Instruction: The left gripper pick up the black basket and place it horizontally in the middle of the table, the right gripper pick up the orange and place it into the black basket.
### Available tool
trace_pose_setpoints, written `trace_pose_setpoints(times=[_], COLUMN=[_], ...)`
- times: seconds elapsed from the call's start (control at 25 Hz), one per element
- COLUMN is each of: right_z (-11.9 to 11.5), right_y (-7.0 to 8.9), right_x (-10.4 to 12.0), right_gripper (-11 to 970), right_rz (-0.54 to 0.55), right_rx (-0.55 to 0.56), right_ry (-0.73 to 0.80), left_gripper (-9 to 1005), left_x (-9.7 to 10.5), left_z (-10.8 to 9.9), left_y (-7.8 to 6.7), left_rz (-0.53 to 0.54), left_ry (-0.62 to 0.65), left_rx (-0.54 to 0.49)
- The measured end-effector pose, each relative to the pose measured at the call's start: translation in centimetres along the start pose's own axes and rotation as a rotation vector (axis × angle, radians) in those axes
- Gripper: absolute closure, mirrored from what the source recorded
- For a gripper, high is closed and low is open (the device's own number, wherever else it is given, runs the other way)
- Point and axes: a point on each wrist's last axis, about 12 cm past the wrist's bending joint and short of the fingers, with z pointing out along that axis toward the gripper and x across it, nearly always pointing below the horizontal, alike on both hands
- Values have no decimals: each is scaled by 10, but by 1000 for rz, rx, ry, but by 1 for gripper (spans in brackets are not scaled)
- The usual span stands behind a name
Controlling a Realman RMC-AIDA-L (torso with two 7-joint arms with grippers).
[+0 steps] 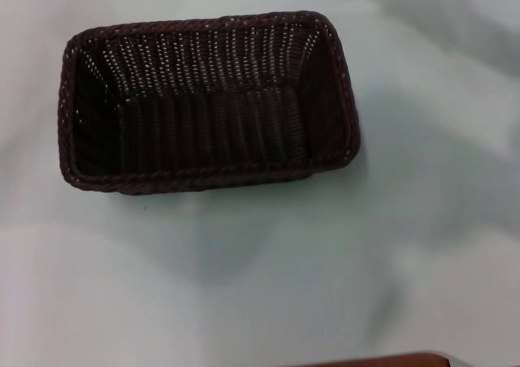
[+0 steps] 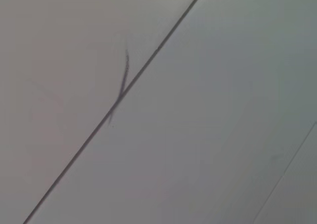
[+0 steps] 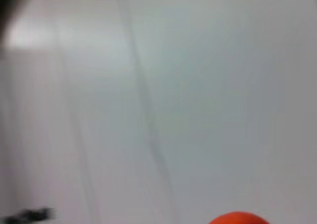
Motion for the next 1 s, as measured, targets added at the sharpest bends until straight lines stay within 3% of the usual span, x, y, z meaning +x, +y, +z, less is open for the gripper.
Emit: trace_pose_setpoints(times=[0.24,0.44,0.56,0.76,1.0], right_z=[66,81,81,76,49], right_y=[-36,-43,-43,-38,-24], right_x=[-19,-26,-25,-22,-28], right_gripper=[871,827,588,376,130], right_rz=[-33,-42,-48,-40,-41], right_rx=[286,320,314,268,41], right_ry=[-73,-93,-82,-28,230], left_gripper=[116,117,117,118,118], left_x=[1,2,3,6,6], left_z=[1,2,2,2,-1], left_y=[-1,-2,-2,-2,-3], left_rz=[-3,-3,-6,-15,24], left_ry=[2,1,2,4,-36], left_rx=[10,15,15,21,26])
